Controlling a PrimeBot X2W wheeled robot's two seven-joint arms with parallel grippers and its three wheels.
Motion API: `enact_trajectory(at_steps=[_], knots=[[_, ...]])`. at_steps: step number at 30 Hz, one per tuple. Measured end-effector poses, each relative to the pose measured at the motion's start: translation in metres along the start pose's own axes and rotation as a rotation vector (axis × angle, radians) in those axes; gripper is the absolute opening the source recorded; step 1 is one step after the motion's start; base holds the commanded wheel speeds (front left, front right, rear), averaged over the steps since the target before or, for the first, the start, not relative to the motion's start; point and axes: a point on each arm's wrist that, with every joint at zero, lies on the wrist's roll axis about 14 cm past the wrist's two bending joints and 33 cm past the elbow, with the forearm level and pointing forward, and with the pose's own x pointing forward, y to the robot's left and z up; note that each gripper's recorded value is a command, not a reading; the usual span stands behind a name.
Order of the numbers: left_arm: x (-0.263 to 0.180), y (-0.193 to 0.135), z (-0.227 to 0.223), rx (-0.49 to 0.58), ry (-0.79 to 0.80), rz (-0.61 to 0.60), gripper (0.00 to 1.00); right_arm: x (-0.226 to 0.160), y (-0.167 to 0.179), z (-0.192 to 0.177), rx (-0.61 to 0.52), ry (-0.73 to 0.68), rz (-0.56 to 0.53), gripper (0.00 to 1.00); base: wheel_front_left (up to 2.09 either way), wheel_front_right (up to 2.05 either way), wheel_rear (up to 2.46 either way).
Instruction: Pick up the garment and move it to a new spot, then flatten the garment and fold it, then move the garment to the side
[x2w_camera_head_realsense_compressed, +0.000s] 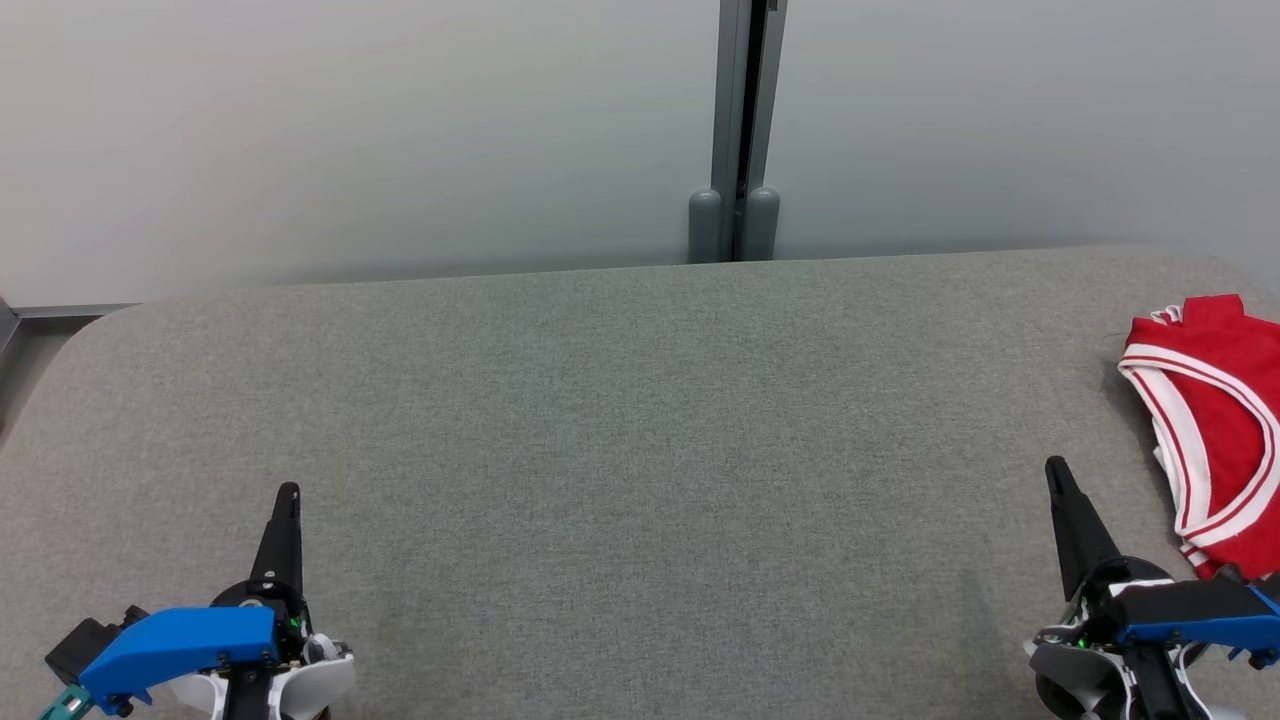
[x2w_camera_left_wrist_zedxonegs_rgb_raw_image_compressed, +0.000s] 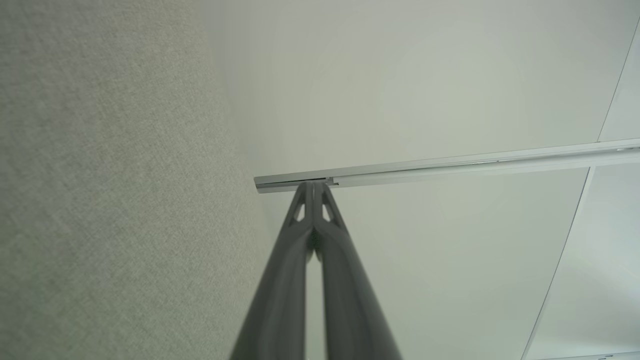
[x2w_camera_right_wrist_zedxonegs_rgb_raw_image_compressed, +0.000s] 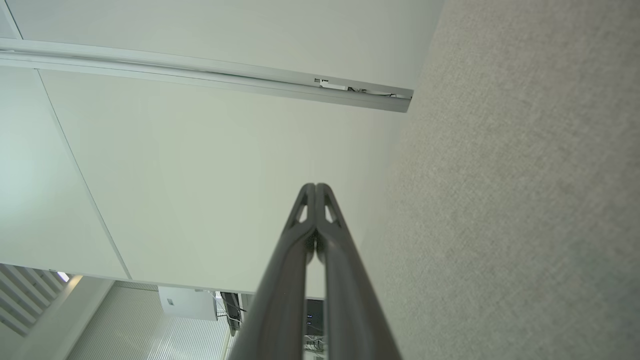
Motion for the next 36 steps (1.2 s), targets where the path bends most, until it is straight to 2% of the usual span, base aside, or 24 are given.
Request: enact_trajectory(at_steps=[19,36], knots=[[0.003,-0.014,0.008,-0.126,-0.008,-0.056,0.00,-0.001,0.011,0.002,0.134,0.007,0.043,0.00,0.00,0.00,0.00],[0.003,-0.016,0.008,-0.132,-0.010,-0.063,0.00,-0.001,0.011,0.002,0.141,0.006,0.043,0.00,0.00,0.00,0.00]])
